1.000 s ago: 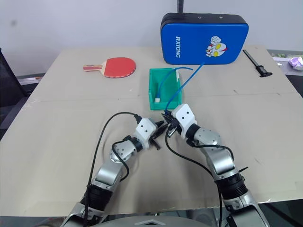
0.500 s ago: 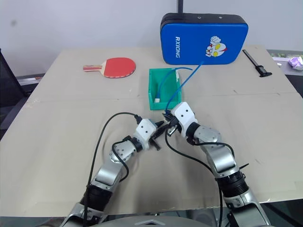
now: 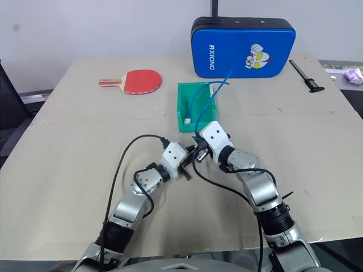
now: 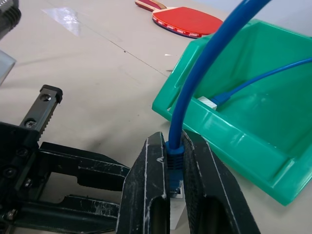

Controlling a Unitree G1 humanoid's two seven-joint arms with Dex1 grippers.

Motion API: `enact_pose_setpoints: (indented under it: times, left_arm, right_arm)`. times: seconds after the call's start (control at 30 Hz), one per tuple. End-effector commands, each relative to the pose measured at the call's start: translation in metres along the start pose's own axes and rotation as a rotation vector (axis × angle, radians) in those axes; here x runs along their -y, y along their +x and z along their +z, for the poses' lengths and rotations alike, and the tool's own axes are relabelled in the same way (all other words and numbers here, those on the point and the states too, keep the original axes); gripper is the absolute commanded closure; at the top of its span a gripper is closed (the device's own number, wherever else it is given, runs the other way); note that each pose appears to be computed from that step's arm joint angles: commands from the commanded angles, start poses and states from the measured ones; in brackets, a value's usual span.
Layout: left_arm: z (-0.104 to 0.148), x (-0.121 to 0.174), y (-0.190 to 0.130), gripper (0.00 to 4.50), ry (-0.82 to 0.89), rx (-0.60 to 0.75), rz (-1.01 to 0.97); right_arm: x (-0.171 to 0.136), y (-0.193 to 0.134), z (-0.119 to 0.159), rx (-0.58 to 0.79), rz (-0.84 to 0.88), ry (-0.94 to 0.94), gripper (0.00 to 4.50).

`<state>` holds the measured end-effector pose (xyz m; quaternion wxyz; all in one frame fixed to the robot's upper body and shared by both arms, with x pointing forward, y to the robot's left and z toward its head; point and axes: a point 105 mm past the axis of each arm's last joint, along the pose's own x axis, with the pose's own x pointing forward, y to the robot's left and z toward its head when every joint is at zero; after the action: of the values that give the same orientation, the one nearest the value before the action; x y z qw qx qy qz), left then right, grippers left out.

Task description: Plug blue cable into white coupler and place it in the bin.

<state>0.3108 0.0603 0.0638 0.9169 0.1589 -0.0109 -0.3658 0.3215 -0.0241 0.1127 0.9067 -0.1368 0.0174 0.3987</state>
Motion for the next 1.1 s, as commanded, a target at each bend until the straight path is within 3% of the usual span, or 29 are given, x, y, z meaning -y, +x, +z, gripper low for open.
enact_pose_setpoints:
  times: [0.03, 0.17, 0.4, 0.73, 0.77, 0.83, 1.0, 1.1]
  left_arm:
    - [-0.018, 0.01, -0.004, 4.3, -0.026, -0.066, -0.024]
    - [-0.018, 0.008, -0.005, 4.3, -0.034, -0.067, -0.016]
    - [-0.017, 0.005, -0.002, 4.3, -0.036, -0.062, -0.008]
    - [-0.015, 0.0, 0.0, 4.3, -0.033, -0.048, -0.001]
    - [-0.013, 0.002, 0.0, 3.5, -0.046, -0.037, -0.014]
    - [-0.008, 0.003, -0.001, 2.88, -0.052, -0.015, -0.033]
    - [0.008, -0.007, -0.013, 0.53, -0.036, 0.051, 0.015]
    - [0.024, -0.019, -0.032, 0.53, -0.096, 0.081, 0.063]
  right_arm:
    - [-0.009, -0.004, -0.044, -0.173, 0.021, 0.048, 4.5]
    - [-0.014, -0.012, -0.068, -0.266, 0.037, 0.077, 4.5]
    - [-0.013, -0.014, -0.079, -0.308, 0.031, 0.104, 4.5]
    - [0.006, 0.002, -0.03, -0.048, -0.042, 0.074, 4.5]
    - [0.009, 0.002, -0.026, -0.032, -0.048, 0.067, 4.5]
    - [0.011, 0.002, -0.024, -0.024, -0.051, 0.059, 4.5]
    - [0.016, -0.003, -0.007, 0.041, -0.044, 0.044, 4.5]
    - [0.015, -0.007, 0.004, 0.083, 0.008, 0.059, 4.5]
